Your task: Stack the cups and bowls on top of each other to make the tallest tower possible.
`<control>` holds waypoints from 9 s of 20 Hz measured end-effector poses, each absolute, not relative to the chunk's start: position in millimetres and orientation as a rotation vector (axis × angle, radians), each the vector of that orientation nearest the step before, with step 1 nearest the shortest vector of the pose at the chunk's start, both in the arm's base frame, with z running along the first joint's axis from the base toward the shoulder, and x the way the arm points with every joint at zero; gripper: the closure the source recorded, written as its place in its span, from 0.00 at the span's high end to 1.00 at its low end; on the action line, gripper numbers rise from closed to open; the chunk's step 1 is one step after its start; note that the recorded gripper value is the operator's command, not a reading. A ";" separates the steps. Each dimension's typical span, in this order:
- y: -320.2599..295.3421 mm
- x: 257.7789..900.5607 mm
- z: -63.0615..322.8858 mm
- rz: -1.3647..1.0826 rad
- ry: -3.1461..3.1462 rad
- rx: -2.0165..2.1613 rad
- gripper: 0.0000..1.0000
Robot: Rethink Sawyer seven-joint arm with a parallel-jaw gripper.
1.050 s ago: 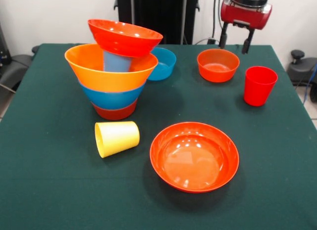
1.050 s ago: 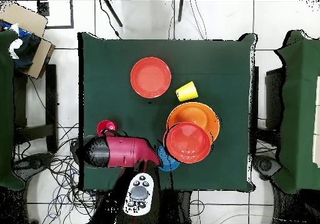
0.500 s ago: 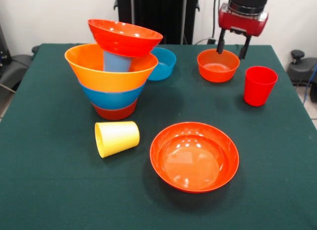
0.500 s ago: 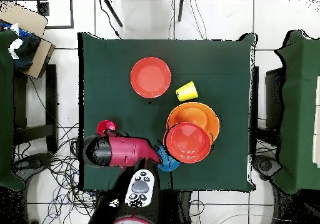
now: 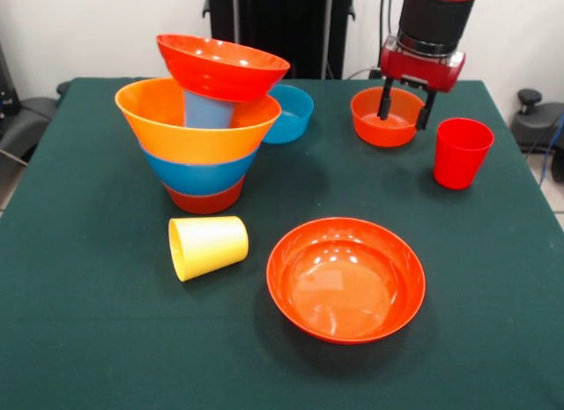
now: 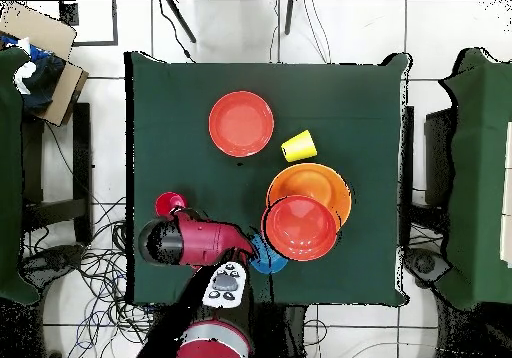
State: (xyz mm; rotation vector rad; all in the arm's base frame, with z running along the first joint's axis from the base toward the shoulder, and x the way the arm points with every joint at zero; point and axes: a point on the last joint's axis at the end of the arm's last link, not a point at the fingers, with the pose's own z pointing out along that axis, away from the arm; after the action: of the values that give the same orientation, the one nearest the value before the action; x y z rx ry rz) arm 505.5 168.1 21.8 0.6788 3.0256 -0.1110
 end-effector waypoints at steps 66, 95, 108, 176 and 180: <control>220.3 481.2 47.5 -0.035 3.024 0.833 1.00; 208.4 440.9 3.6 -0.039 3.068 0.901 1.00; 187.6 420.5 -48.3 -0.089 3.057 0.950 1.00; -5.5 608.8 234.3 0.189 3.060 1.136 0.00; -10.3 610.2 221.4 0.201 3.088 1.112 0.00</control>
State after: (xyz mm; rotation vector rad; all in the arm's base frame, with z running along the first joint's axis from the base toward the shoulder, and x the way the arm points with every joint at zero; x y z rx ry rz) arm 610.2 -10.3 221.4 1.1116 3.0883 0.2006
